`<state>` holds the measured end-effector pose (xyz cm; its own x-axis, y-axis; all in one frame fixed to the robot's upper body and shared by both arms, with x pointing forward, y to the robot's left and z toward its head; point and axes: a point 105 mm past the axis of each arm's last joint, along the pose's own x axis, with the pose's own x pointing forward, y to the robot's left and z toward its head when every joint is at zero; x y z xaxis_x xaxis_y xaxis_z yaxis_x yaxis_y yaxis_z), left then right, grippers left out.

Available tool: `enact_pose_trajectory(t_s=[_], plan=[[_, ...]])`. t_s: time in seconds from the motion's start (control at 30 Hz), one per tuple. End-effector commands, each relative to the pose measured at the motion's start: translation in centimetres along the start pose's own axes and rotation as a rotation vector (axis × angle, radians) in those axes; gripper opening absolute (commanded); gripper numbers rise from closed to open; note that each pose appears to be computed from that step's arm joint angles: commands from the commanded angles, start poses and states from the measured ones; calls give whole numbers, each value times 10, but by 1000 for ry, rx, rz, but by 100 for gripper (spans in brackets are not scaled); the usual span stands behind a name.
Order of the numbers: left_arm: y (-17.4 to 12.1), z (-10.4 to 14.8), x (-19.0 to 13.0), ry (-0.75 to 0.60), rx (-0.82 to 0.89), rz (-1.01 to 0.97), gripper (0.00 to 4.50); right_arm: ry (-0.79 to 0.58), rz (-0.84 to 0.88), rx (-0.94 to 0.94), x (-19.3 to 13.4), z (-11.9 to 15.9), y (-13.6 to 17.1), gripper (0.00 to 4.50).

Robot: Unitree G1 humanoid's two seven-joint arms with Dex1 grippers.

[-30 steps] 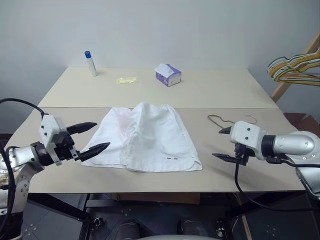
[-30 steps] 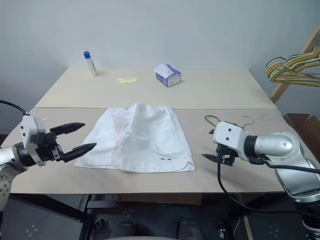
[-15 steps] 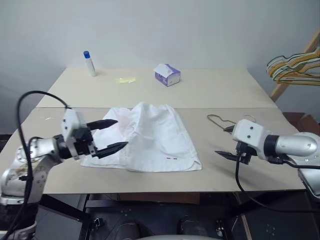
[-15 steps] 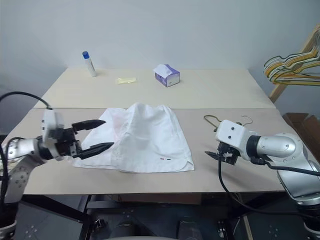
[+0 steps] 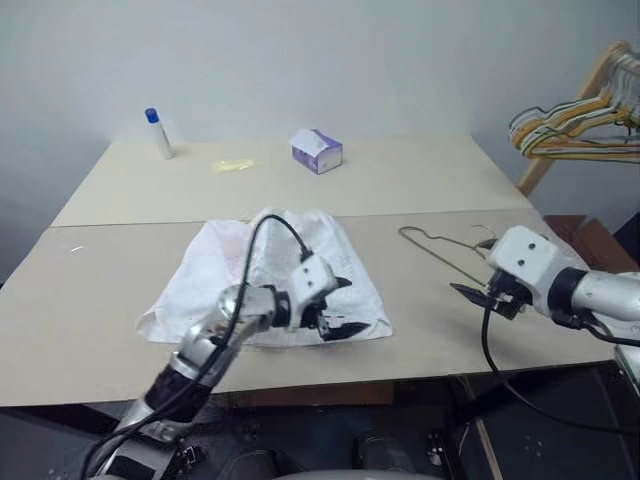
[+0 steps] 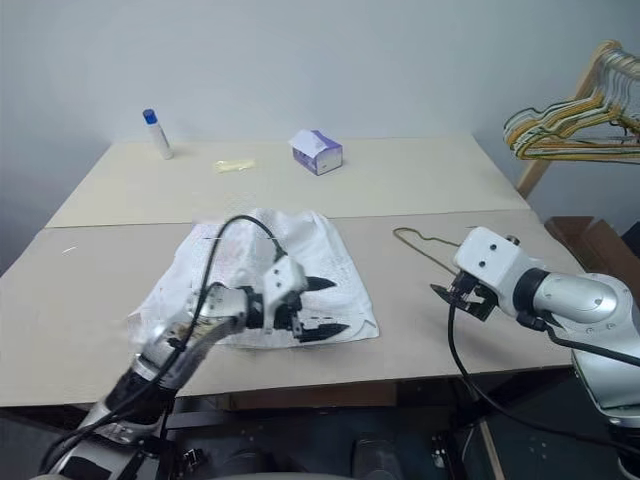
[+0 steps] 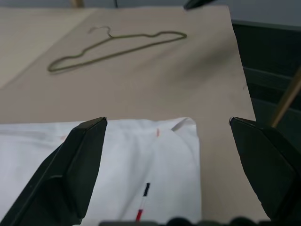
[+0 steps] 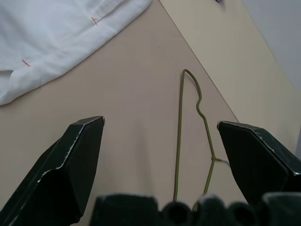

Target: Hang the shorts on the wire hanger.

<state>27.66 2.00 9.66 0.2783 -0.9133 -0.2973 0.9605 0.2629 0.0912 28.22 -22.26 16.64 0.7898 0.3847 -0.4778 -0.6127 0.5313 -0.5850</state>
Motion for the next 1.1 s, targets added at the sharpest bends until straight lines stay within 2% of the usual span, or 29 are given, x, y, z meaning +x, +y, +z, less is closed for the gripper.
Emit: enact_pose_trajectory(t_s=[0.03,0.2,0.4,0.67,0.87,0.97,1.1], plan=[[-7,-6,15,76,91,27,450,-10,-80,-27,-8,7,-13,449],[-9,-22,37,187,94,115,450,-8,-92,-33,-7,8,-16,449],[-13,-44,47,297,97,124,450,-6,-81,-41,-4,8,-14,449],[-4,-56,58,326,-23,176,203,-7,-75,-50,-1,10,-14,450],[7,-62,57,364,10,203,5,-11,-83,-49,0,12,-16,450],[10,-57,52,337,18,193,2,-10,-82,-49,0,11,-15,450],[-1,-32,32,215,17,80,2,-16,-78,-51,2,12,-14,450]])
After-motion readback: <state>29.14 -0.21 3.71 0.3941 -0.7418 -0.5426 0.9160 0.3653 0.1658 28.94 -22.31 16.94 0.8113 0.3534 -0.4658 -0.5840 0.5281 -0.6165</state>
